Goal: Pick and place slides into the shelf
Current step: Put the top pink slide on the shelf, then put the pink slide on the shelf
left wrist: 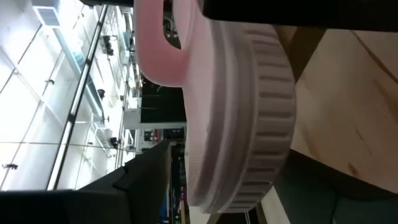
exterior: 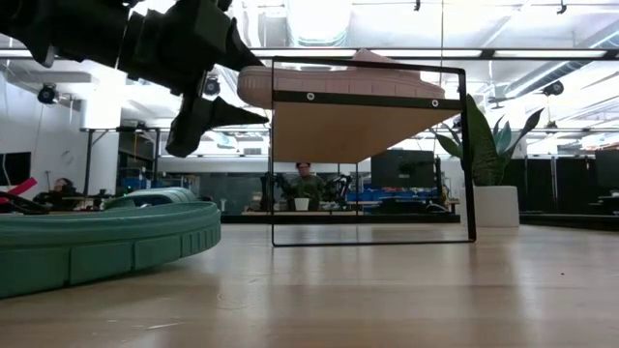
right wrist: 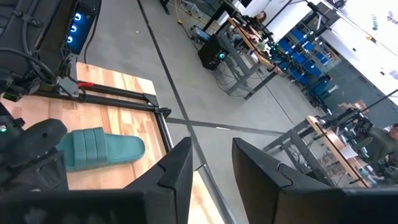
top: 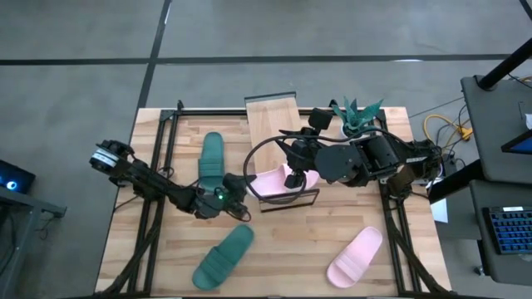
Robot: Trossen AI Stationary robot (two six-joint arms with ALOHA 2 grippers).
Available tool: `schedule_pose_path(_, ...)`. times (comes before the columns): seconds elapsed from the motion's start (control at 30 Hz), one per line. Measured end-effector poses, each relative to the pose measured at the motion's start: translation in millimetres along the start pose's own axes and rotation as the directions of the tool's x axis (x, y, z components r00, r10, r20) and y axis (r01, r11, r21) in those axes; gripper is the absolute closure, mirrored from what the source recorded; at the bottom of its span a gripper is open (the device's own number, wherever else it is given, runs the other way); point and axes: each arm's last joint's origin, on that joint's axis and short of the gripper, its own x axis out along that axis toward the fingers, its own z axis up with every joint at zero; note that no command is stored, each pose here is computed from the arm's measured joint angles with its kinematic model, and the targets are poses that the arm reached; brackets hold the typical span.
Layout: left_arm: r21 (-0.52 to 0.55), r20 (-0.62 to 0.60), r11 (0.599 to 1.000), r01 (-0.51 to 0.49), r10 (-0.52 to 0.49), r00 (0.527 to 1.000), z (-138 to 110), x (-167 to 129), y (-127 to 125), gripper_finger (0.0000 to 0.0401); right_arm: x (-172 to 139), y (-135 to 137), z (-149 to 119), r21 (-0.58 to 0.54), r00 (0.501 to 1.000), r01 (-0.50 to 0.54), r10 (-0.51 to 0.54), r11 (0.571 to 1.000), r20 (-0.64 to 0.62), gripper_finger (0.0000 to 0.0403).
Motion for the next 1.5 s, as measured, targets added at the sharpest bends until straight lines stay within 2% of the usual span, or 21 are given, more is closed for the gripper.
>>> schedule_pose_path(0.23,-0.011,-0.11,0.999,-0.044,0.042,0.993,-4.4,-2.3,4.5,0.0154,0.0,0.0,0.0,-0.024,1.0,0.0,0.0,1.0,0.0,0.0295)
schedule_pose_path(0.53,-0.086,-0.108,0.992,-0.097,0.087,0.99,-13.6,-25.7,24.9,0.0154,-0.3,-0.4,-0.1,-0.026,1.0,0.0,0.0,1.0,0.0,0.0308)
schedule_pose_path(0.77,-0.159,-0.099,0.986,-0.055,0.039,0.994,-22.3,-45.5,30.3,0.0154,-3.2,-4.3,-0.1,-0.019,1.0,0.002,-0.002,1.0,0.006,0.031)
schedule_pose_path(0.9,-0.258,-0.101,0.966,-0.029,0.003,0.995,-32.5,-51.9,33.7,0.0154,-3.7,-5.0,-0.2,-0.018,1.0,0.002,-0.002,1.0,0.007,0.0312)
schedule_pose_path(1.0,-0.357,0.012,0.931,0.082,-0.083,0.996,-40.0,-58.4,37.6,0.0154,-5.1,-3.9,0.2,-0.012,1.0,-0.002,0.003,1.0,0.01,0.0311)
schedule_pose_path(1.07,-0.433,0.17,0.874,0.219,-0.159,0.972,-44.3,-65.1,44.7,0.0154,-9.2,-0.8,1.2,-0.004,1.0,-0.015,0.015,1.0,0.019,0.031)
schedule_pose_path(1.17,-0.447,0.419,0.777,0.443,-0.256,0.871,-51.3,-77.5,55.4,0.0154,-20.0,7.7,3.2,0.001,0.998,-0.049,0.049,0.999,0.04,0.031)
schedule_pose_path(1.23,-0.434,0.545,0.723,0.537,-0.263,0.796,-55.5,-85.2,63.6,0.0154,-29.2,14.4,4.7,0.015,0.995,-0.078,0.077,0.997,0.057,0.031)
schedule_pose_path(1.33,-0.42,0.636,0.694,0.585,-0.235,0.735,-63.9,-93.9,71.9,0.0154,-46.3,26.5,3.6,0.019,0.989,-0.133,0.132,0.991,0.065,0.0313)
schedule_pose_path(1.5,-0.456,0.648,0.688,0.565,-0.179,0.74,-78.3,-101.2,75.2,0.0154,-76.6,49.5,-6.7,0.046,0.973,-0.229,0.228,0.972,0.03,0.0319)
